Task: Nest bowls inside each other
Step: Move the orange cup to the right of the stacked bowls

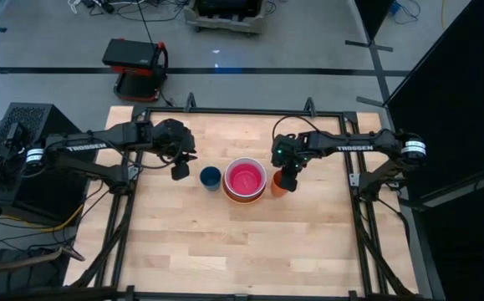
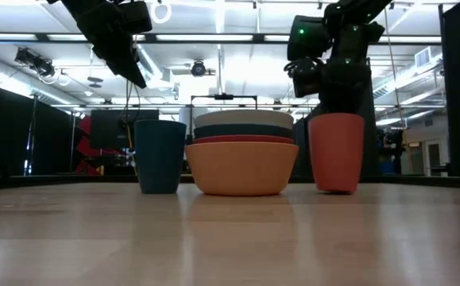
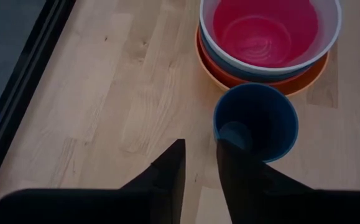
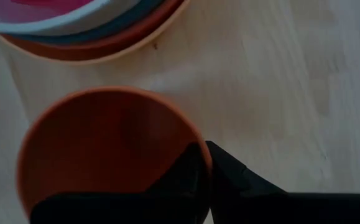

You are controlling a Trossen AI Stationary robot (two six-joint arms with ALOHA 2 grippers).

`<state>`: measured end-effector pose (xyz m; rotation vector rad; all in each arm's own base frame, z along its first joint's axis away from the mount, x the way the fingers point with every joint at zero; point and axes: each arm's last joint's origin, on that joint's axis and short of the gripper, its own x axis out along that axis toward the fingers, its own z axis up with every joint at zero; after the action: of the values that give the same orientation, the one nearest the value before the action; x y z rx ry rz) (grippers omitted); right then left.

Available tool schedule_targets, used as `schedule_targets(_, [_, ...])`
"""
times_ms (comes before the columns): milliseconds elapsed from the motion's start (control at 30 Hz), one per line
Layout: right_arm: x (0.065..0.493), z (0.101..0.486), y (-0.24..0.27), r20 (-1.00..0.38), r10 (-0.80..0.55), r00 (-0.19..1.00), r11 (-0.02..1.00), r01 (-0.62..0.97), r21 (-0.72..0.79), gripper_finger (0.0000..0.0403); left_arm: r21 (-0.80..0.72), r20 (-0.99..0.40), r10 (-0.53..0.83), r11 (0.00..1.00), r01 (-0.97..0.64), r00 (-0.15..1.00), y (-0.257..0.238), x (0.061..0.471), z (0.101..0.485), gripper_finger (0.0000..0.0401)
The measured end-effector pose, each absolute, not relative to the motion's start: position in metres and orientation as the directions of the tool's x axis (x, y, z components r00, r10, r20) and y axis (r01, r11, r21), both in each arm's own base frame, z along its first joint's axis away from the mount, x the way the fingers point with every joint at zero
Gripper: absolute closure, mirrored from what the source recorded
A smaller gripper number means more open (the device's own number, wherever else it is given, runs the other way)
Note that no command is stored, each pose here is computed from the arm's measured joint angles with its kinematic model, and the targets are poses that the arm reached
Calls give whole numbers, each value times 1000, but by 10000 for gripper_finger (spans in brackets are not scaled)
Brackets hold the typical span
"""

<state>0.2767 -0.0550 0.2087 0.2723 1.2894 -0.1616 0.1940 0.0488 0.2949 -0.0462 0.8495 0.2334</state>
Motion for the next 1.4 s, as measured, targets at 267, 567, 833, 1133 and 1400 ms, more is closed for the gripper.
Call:
schedule_targets(267, [280, 213, -55, -959, 38, 282, 958, 261, 115, 403, 50, -748, 185, 973, -225, 637, 49, 194, 295, 326])
schedule_targets(567, [283, 218, -54, -951, 59, 304, 961, 241, 136, 403, 48, -748, 185, 973, -226, 638, 49, 194, 295, 325])
schedule_targets(833, [286, 222, -54, -945, 73, 319, 963, 225, 151, 403, 47, -748, 185, 973, -227, 638, 49, 194, 295, 324])
schedule_targets(1133, [286, 222, -53, -944, 74, 320, 963, 223, 151, 403, 47, -748, 185, 973, -228, 638, 49, 194, 295, 314])
schedule_targets(1400, [286, 222, -53, -944, 74, 321, 963, 223, 151, 370, 47, -748, 185, 973, -227, 638, 49, 194, 295, 314])
